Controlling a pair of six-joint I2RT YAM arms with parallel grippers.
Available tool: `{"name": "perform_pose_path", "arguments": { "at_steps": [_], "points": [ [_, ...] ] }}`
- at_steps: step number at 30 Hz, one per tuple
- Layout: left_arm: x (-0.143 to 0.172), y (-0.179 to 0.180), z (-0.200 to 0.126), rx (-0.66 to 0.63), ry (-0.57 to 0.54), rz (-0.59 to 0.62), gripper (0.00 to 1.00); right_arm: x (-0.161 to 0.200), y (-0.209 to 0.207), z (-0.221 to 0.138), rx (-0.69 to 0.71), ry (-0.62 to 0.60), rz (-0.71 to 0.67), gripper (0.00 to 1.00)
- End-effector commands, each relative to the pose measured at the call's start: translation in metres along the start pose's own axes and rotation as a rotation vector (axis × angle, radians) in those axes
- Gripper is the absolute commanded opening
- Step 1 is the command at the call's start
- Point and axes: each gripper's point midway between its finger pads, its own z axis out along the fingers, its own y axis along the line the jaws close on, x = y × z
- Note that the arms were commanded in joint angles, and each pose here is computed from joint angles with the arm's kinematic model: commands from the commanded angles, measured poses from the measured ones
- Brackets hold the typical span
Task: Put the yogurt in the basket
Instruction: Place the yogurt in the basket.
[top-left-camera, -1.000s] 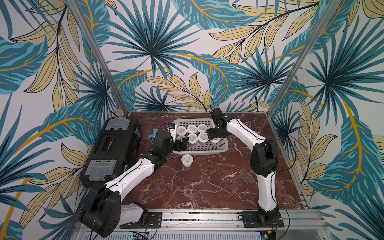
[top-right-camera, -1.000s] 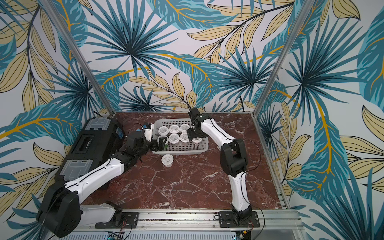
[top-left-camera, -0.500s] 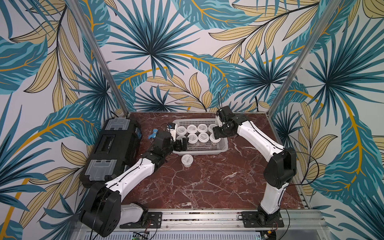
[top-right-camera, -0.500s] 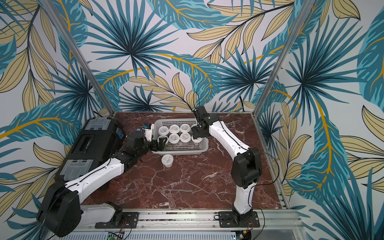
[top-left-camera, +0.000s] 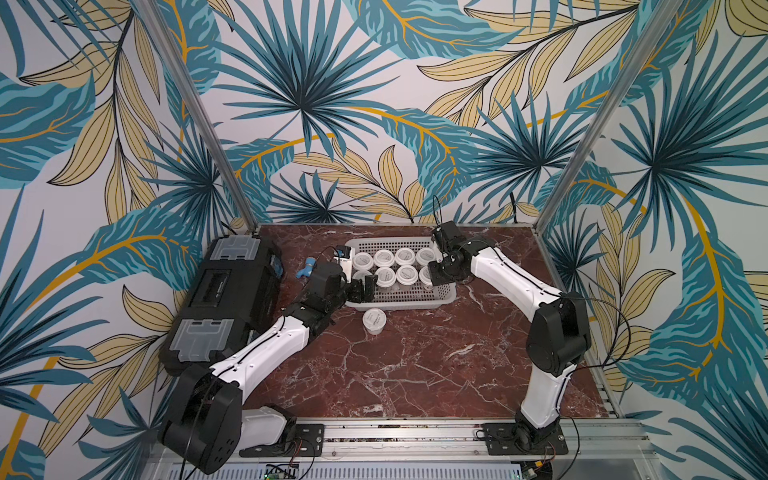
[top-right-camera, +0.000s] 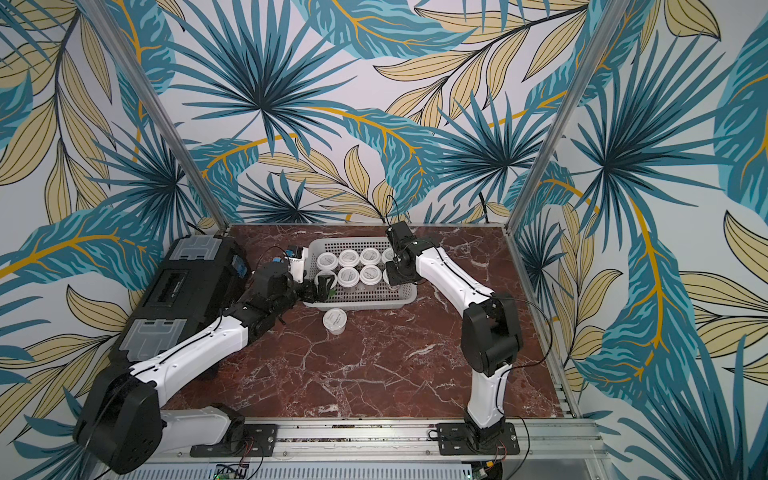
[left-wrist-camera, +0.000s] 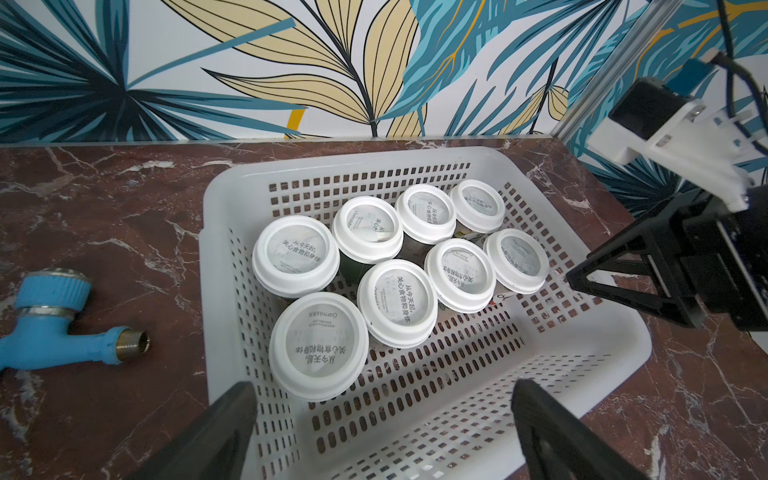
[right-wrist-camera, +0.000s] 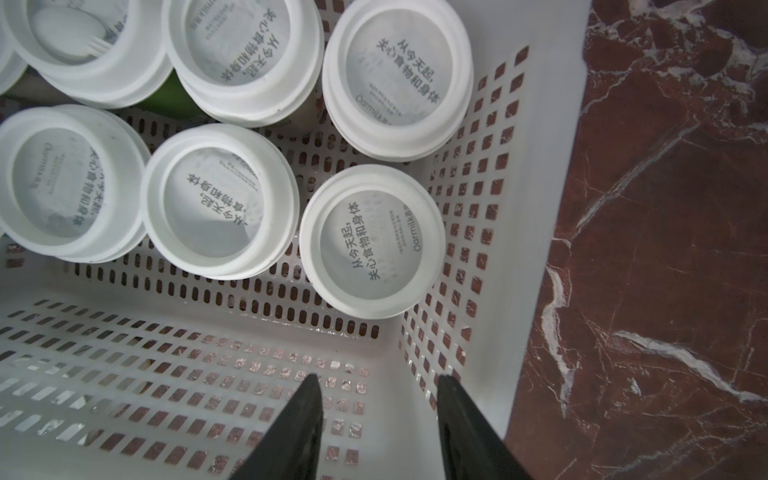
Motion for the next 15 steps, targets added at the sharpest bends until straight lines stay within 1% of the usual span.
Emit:
{"name": "perform_pose_path", "arguments": {
  "at_steps": [1, 15],
  "points": [
    [-0.015, -0.008, 0.001, 0.015, -0.020, 0.016, 1.00, 0.007, 0.001, 0.018, 0.004, 0.034, 0.003, 0.48],
    [-0.016, -0.008, 0.002, 0.018, -0.018, 0.017, 1.00, 0.011, 0.004, 0.035, 0.003, 0.069, -0.005, 0.47]
  ]
}}
